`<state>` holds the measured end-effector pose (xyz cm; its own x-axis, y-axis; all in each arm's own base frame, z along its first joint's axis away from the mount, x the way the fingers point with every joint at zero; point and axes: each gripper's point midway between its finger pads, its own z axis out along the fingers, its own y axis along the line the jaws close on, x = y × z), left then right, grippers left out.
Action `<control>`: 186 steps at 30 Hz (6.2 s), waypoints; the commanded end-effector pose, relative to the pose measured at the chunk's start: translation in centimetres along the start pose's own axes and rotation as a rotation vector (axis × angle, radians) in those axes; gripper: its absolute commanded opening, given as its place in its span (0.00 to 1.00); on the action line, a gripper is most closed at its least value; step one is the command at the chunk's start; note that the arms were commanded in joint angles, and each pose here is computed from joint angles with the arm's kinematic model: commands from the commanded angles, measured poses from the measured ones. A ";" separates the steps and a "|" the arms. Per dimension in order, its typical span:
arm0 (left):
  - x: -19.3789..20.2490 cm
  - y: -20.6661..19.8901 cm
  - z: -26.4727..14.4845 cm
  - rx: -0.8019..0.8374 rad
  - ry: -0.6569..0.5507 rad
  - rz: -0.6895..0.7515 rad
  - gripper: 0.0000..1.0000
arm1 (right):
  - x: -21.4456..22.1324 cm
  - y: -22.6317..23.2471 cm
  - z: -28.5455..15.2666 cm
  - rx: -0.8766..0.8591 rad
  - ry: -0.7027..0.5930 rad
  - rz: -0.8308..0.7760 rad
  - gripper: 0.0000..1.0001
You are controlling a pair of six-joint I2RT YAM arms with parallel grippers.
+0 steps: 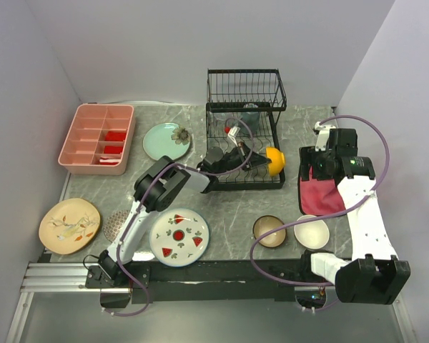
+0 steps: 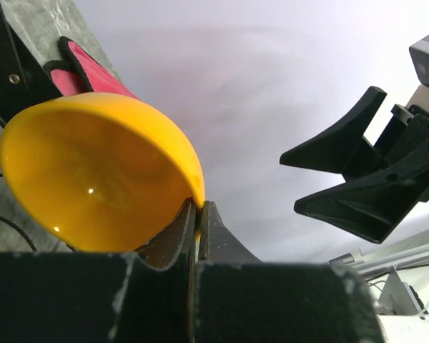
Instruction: Load the mixed dishes into the dish rack
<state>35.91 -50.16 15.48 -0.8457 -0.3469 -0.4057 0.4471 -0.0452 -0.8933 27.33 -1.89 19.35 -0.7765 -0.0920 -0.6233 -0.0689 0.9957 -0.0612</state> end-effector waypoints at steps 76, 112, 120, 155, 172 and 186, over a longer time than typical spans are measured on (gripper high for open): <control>6.4 -4.7 -51.3 -1.386 1.158 0.467 0.57 | -4.9 4.9 -2.1 -0.278 -0.264 0.064 0.86; -4.9 -11.5 -35.4 -0.994 0.903 0.711 0.01 | -4.3 4.2 -1.8 -0.231 -0.270 0.068 0.87; -8.0 -18.3 -20.1 -0.226 0.345 0.931 0.01 | -4.4 2.3 -2.6 -0.134 -0.244 0.028 0.87; -2.8 -6.3 -6.7 0.191 0.167 0.219 0.04 | -1.7 -2.9 -3.6 0.064 -0.134 0.086 0.88; -2.8 -0.1 -6.1 0.032 0.121 0.184 0.02 | -2.4 -3.4 -3.0 0.058 -0.118 0.108 0.88; -2.4 0.0 -8.3 -0.072 0.107 0.177 0.02 | -2.5 -3.1 -2.2 0.039 -0.123 0.121 0.88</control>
<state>34.85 -41.89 12.64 -0.8369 -0.1998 -0.5096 0.5094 0.0568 -0.8587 27.07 -4.69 21.73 -0.7352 0.0174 -0.6776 0.0432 0.9988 -0.0212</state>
